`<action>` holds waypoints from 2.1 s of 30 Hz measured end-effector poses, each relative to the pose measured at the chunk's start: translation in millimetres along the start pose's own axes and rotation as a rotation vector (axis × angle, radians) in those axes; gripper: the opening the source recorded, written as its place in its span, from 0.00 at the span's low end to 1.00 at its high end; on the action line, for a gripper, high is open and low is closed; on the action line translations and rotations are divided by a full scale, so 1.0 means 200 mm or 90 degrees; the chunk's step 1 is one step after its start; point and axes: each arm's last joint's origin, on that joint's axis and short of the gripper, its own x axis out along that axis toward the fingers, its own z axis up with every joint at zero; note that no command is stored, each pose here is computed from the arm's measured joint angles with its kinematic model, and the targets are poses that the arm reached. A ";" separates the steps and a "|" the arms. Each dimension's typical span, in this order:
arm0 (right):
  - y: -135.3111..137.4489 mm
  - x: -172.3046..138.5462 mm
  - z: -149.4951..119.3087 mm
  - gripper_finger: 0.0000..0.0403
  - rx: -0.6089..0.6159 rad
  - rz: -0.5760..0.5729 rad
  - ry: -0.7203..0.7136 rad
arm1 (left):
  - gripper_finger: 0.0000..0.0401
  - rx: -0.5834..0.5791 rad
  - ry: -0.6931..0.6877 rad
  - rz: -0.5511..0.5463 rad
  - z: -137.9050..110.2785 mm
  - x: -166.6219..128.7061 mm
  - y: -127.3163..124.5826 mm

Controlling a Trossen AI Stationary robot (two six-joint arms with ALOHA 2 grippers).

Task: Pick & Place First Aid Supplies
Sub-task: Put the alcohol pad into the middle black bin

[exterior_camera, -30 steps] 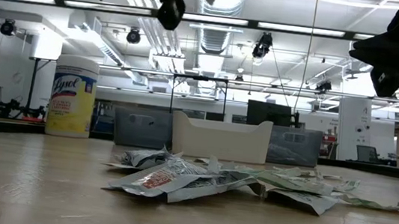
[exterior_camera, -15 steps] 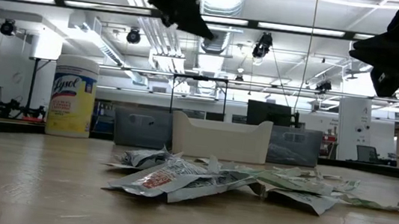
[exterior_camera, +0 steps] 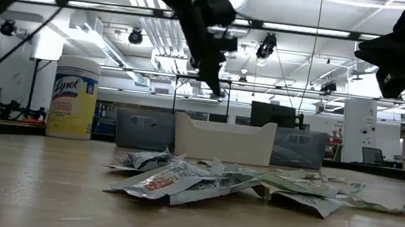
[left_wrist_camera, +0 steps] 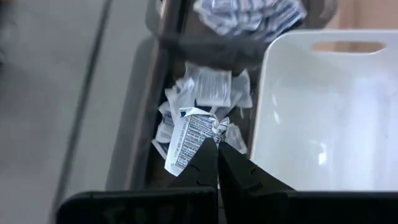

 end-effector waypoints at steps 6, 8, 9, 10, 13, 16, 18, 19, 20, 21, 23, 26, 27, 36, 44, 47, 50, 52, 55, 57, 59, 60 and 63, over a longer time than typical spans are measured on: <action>0.00 0.00 0.00 0.16 0.000 0.000 0.000 | 0.00 -0.019 0.087 -0.022 -0.01 0.22 0.11; 0.00 0.00 0.00 0.16 0.000 0.000 0.000 | 0.00 -0.022 0.105 -0.027 -0.01 0.28 0.12; 0.00 0.00 0.00 0.16 0.000 0.000 0.000 | 0.00 -0.023 0.113 -0.029 -0.02 0.31 0.13; 0.00 0.00 0.00 0.16 0.000 0.000 0.000 | 0.00 -0.026 0.120 -0.031 -0.02 0.33 0.13; 0.00 0.00 0.00 0.16 0.000 0.000 0.000 | 0.00 -0.045 0.137 -0.034 -0.03 0.38 0.15; 0.00 0.00 0.00 0.16 0.000 0.000 0.000 | 0.00 -0.060 0.148 -0.039 -0.05 0.40 0.18; 0.00 0.00 0.00 0.16 0.000 0.000 0.000 | 0.00 -0.076 0.159 -0.044 -0.08 0.43 0.19; 0.00 0.00 0.00 0.16 0.000 0.000 0.000 | 0.00 -0.079 0.163 -0.044 -0.09 0.44 0.19; 0.00 0.00 0.00 0.16 0.000 0.000 0.000 | 0.00 -0.080 0.168 -0.046 -0.10 0.45 0.19; 0.00 0.00 0.00 0.16 0.000 0.000 0.000 | 0.00 -0.081 0.172 -0.050 -0.10 0.45 0.19; 0.00 0.00 0.00 0.16 0.000 0.000 0.000 | 0.01 -0.083 0.172 -0.059 -0.11 0.45 0.19; 0.00 0.00 0.00 0.16 0.000 0.000 0.000 | 0.04 -0.081 0.170 -0.059 -0.11 0.45 0.19; 0.00 0.00 0.00 0.16 0.000 0.000 0.000 | 0.06 -0.081 0.169 -0.063 -0.11 0.45 0.19; 0.00 0.00 0.00 0.16 0.000 0.000 0.000 | 0.31 -0.093 0.161 -0.066 -0.08 0.34 0.22; 0.00 0.00 0.00 0.16 0.000 -0.001 -0.001 | 0.38 -0.155 0.171 -0.088 0.00 -0.12 0.23; 0.00 0.00 0.00 0.16 0.000 -0.001 0.000 | 0.38 -0.182 0.169 -0.120 0.00 -0.29 0.20; 0.00 0.00 0.00 0.16 0.000 0.000 0.000 | 0.38 -0.209 0.164 -0.144 -0.01 -0.44 0.15; 0.00 0.00 0.00 0.16 0.000 -0.001 -0.001 | 0.38 -0.220 0.164 -0.150 -0.01 -0.49 0.10; 0.00 0.00 0.00 0.16 0.000 0.000 0.000 | 0.38 -0.225 0.155 -0.161 -0.01 -0.57 0.01; 0.00 0.00 0.00 0.16 0.000 0.000 0.000 | 0.38 -0.226 0.155 -0.170 -0.02 -0.62 -0.04; 0.00 0.00 0.00 0.16 0.000 0.000 0.000 | 0.38 -0.223 0.166 -0.180 -0.04 -0.64 -0.11; 0.00 0.00 0.00 0.16 0.000 0.000 0.000 | 0.38 -0.220 0.177 -0.184 -0.04 -0.64 -0.15; 0.00 0.00 0.00 0.16 0.000 0.000 0.000 | 0.38 -0.213 0.206 -0.200 -0.06 -0.62 -0.26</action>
